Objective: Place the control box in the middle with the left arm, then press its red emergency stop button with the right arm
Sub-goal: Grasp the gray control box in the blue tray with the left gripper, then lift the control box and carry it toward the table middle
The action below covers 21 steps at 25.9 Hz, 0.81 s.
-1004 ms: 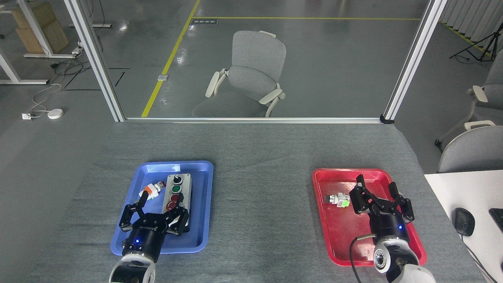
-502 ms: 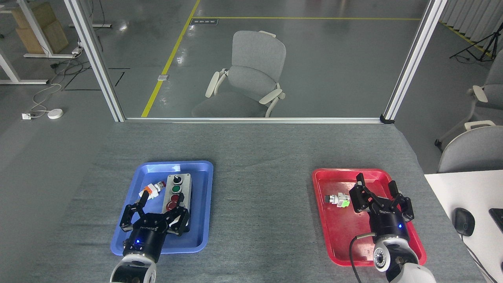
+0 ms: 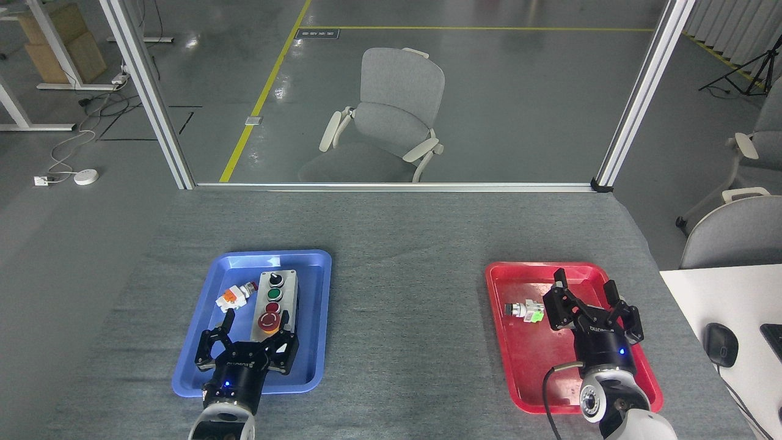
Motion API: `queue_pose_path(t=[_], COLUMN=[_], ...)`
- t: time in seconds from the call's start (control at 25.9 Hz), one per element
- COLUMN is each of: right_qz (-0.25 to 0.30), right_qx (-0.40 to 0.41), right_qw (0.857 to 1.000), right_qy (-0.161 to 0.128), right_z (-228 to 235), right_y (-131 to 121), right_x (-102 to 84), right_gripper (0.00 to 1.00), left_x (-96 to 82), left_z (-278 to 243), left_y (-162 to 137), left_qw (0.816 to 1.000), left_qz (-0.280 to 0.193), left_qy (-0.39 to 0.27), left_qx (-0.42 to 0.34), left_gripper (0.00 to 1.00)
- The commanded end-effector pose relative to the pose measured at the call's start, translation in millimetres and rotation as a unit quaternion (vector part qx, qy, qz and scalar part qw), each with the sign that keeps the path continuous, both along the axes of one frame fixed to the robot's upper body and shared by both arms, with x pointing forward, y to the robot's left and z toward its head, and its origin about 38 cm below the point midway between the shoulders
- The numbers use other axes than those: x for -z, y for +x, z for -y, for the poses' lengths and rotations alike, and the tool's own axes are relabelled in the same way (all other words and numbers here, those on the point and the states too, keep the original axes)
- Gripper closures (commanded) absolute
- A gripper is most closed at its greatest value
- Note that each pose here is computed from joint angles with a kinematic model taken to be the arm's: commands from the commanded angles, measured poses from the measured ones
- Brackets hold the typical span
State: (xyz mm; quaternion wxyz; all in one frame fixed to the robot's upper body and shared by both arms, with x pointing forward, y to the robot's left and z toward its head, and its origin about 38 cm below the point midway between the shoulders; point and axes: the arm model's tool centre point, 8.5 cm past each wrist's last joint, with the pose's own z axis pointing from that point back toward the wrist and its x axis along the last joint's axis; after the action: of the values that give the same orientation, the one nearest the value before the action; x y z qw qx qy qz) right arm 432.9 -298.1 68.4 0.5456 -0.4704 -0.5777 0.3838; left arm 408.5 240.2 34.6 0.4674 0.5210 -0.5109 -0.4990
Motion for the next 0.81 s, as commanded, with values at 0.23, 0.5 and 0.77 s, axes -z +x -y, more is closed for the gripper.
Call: queue_pose_path(t=[0.23,0.5,0.77], right_qz=[0.001,0.001,0.004], right_qx=[0.0,0.0,-0.001], right_qw=[1.0,1.0,1.0], right_qy=[0.003,0.005,0.003], right_z=[-1.8,-2.6,-3.2], right_y=[0.0,0.5,2.5], right_x=[0.3,0.0,-2.8], right_gripper=[0.0,0.0,0.0], left_x=[40.7,58.8,67.8], left_z=[12.6,10.0,16.0], left_y=[5.8,9.4,25.4], left_qw=[0.999,0.998,0.996], left_qz=[-0.036,-0.052,-0.077], left_qy=[0.001,0.007,0.003], left_qx=[-0.004,-0.035,-0.041], left_gripper=[0.02,0.02,0.01])
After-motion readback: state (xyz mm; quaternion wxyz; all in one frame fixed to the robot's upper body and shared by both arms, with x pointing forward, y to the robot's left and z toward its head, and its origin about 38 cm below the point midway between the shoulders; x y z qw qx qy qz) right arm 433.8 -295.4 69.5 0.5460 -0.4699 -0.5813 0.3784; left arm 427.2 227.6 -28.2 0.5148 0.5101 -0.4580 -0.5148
